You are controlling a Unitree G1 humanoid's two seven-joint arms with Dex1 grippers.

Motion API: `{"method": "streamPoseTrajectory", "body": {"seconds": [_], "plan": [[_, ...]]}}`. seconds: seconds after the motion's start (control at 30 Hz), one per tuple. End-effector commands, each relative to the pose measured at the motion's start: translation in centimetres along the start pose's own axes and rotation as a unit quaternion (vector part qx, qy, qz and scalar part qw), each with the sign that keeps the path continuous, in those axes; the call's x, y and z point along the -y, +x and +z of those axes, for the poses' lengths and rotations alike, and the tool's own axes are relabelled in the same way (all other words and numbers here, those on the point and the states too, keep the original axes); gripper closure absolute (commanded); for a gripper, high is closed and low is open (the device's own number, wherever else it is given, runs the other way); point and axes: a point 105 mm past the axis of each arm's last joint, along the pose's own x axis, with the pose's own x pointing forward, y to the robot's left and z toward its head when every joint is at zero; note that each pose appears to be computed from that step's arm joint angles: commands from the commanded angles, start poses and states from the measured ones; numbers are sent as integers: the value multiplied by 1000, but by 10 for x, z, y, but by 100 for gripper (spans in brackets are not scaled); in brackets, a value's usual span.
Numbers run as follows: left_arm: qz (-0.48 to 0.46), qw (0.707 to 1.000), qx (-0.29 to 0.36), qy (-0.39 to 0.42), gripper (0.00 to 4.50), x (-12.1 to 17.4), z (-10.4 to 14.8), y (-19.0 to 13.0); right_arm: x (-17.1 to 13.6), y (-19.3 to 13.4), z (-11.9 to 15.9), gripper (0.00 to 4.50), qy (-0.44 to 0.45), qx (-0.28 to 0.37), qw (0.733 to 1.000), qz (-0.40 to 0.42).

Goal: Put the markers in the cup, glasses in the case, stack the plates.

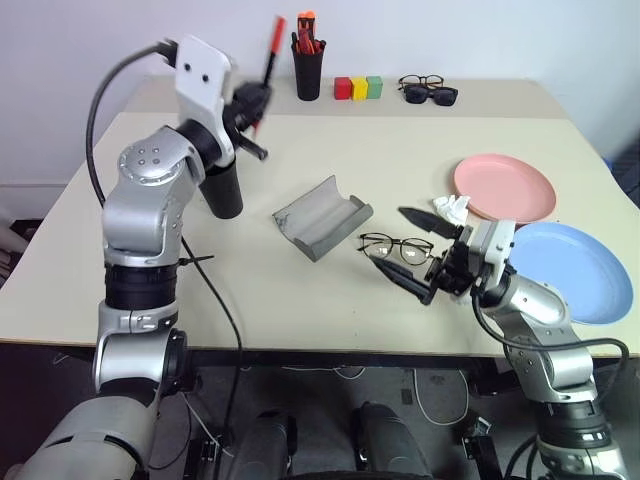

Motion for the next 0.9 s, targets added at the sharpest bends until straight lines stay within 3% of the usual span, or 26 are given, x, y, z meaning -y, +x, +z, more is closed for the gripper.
{"method": "streamPoseTrajectory", "body": {"seconds": [0.03, 0.37, 0.67, 0.9], "plan": [[86, 995, 20, 55, 386, -25, 3, 5, 8, 5, 11, 0, -29, 23, 999, -23], [179, 982, -33, 56, 386, -45, -48, 5, 17, 9, 9, 0, -44, 28, 998, -47], [140, 990, -21, 30, 386, -19, -51, 1, 21, 4, 7, 0, -48, 23, 997, -50], [138, 990, -32, 19, 386, -21, -47, -11, 23, -1, 2, 0, -45, 19, 997, -53]]}}
